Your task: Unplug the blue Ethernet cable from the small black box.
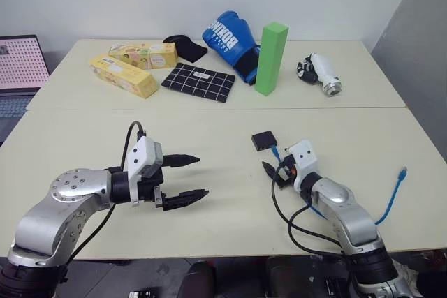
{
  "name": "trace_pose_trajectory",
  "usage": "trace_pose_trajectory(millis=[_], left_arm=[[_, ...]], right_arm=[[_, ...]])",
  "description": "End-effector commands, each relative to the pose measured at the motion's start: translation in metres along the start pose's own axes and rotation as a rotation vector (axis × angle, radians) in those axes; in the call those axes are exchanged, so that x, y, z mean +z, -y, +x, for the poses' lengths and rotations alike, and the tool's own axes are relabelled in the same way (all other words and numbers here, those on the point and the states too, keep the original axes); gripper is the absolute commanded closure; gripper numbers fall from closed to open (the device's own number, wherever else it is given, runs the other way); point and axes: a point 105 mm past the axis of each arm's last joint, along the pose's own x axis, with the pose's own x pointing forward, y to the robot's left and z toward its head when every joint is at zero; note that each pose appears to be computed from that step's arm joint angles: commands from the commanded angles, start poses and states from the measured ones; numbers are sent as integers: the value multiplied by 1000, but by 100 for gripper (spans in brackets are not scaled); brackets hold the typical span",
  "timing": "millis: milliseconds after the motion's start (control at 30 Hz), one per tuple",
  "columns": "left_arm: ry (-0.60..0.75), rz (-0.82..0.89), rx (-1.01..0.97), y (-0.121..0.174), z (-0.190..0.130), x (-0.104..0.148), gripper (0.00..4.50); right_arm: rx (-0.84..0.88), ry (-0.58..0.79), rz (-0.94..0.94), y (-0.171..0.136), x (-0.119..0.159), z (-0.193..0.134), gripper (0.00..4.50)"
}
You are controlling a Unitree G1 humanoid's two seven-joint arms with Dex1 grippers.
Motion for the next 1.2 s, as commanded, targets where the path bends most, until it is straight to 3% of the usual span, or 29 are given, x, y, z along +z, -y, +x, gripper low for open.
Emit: trace_pose_trajectory(millis=[33,133,367,500,633,833,967,1100,1200], left_arm=[[-2,35,-3,3,0,4,0],[-4,34,2,3,-1,4,0],[2,29,45,-2,-2,3,0],[-42,-30,100,-12,-7,-10,0],[5,-115,137,-19,-9,-14,0],[77,-294,169,-22,-3,-14,0],[191,-428,125,-18,5,0,0],[237,-490,97,-15,8,8,0],[236,-506,67,-9,11,9,0]], right_arm=[[-84,-52,4,14,-9,0,93],[-90,-69,-23,17,-10,-1,185],[-93,-86,-71,25,-10,0,351],[-28,-60,-121,25,-1,1,433],[120,4,-263,17,17,1,435],[325,234,-523,-5,66,0,436],[507,415,-689,-30,95,-7,436],[640,530,-925,-51,102,-18,436],[704,562,-1003,-58,104,-18,436]])
